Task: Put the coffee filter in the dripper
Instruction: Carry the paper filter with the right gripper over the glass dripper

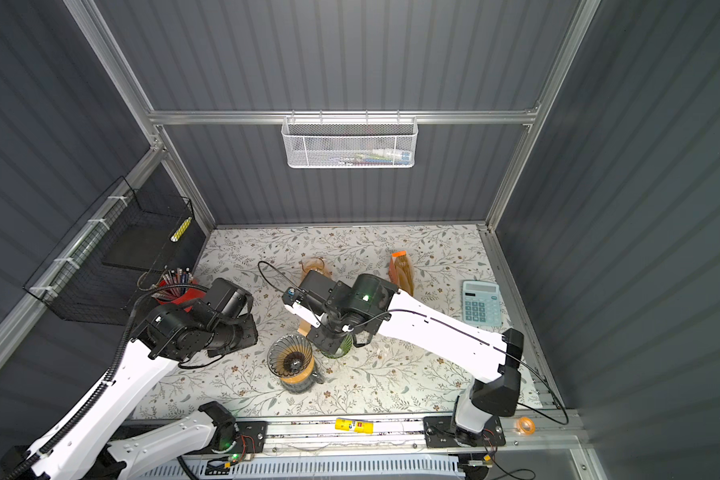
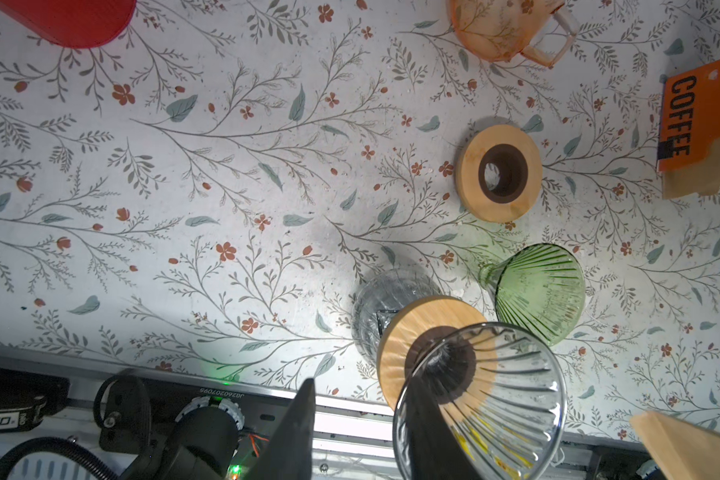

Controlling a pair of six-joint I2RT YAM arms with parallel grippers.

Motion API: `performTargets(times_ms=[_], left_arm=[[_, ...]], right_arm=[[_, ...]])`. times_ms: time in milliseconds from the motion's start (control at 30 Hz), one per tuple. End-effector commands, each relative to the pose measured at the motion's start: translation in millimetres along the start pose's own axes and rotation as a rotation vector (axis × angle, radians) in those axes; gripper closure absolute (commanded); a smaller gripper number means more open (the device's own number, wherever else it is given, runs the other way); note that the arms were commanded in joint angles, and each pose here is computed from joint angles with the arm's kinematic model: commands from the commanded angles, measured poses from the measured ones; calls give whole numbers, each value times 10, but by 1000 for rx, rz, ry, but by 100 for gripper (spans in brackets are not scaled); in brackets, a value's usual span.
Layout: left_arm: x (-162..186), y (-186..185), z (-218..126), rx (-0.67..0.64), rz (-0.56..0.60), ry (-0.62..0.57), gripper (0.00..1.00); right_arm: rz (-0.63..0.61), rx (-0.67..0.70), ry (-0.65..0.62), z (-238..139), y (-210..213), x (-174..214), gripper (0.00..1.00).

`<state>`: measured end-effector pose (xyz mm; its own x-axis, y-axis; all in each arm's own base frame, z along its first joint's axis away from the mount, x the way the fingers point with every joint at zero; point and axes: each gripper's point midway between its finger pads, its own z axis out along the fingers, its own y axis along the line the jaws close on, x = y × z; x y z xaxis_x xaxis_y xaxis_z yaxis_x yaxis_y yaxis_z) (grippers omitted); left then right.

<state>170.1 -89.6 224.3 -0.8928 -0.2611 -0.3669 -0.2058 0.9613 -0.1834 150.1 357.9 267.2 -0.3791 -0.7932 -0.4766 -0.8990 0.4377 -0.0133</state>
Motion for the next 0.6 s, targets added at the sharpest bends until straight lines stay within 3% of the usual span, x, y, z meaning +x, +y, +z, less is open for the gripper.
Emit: performTargets(times_ms=[0, 567], left_arm=[[143, 223, -38, -54, -29, 21, 61], [343, 291, 9, 18, -62, 33, 60]], right_arm=[[-65, 5, 53, 45, 82, 44, 100], [-129, 18, 199, 368, 325, -19, 100]])
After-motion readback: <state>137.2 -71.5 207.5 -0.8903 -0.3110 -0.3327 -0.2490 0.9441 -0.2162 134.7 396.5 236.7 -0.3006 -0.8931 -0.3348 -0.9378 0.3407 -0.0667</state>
